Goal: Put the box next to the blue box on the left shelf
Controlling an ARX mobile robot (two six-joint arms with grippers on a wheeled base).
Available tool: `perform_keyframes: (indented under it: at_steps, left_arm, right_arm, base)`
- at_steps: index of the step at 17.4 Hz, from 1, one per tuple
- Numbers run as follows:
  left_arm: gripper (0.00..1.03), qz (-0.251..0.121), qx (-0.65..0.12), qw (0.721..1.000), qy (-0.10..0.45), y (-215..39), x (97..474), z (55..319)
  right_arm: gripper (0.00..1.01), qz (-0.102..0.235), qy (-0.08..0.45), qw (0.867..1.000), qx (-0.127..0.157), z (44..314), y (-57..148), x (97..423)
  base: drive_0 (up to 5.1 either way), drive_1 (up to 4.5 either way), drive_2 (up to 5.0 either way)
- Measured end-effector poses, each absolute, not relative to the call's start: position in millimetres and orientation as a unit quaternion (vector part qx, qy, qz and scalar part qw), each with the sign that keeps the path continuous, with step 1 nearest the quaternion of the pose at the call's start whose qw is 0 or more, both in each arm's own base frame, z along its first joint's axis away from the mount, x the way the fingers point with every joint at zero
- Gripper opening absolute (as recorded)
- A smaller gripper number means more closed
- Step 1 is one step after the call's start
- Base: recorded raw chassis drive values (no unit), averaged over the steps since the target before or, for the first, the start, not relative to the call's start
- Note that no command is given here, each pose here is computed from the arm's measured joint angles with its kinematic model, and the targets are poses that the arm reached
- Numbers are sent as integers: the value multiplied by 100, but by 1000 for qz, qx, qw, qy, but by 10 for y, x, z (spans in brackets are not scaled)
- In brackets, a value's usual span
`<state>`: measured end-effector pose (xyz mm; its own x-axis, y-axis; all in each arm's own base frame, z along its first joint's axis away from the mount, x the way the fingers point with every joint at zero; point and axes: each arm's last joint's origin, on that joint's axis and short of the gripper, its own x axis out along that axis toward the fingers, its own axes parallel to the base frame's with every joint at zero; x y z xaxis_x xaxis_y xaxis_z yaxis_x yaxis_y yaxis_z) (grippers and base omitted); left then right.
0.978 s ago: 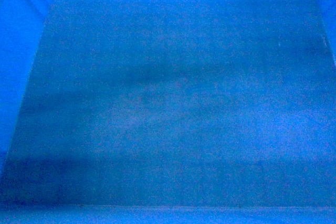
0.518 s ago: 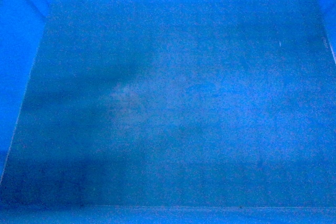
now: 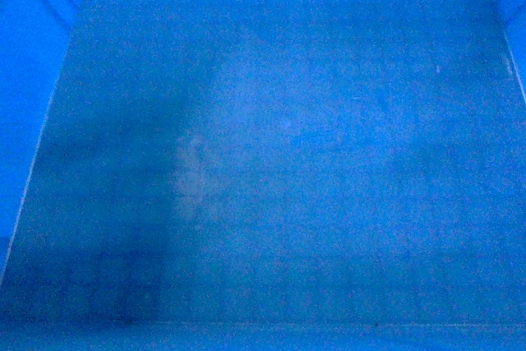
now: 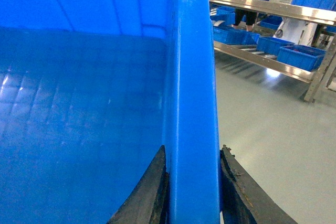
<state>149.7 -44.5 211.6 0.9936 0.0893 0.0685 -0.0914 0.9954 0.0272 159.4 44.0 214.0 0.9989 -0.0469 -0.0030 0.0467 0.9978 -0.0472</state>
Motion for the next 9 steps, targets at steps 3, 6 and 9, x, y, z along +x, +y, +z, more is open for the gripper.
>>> perform_keyframes:
  at_steps: [3,6,9]
  left_arm:
    - [21,45,15,998,-34,-445,1497,2117]
    - [21,45,15,998,-34,-445,1497,2116]
    - [21,45,15,998,-34,-445,1497,2116]
  right_arm:
    - [21,-23,2,999,-24,2140,440,1594]
    - [21,-24,2,999,-24,2140,440,1594]
    - [21,-24,2,999,-24,2139,440,1594]
  base:
    - [-158,-158,-158]
    - [-153,-153,-153]
    - [-150,-150,-150]
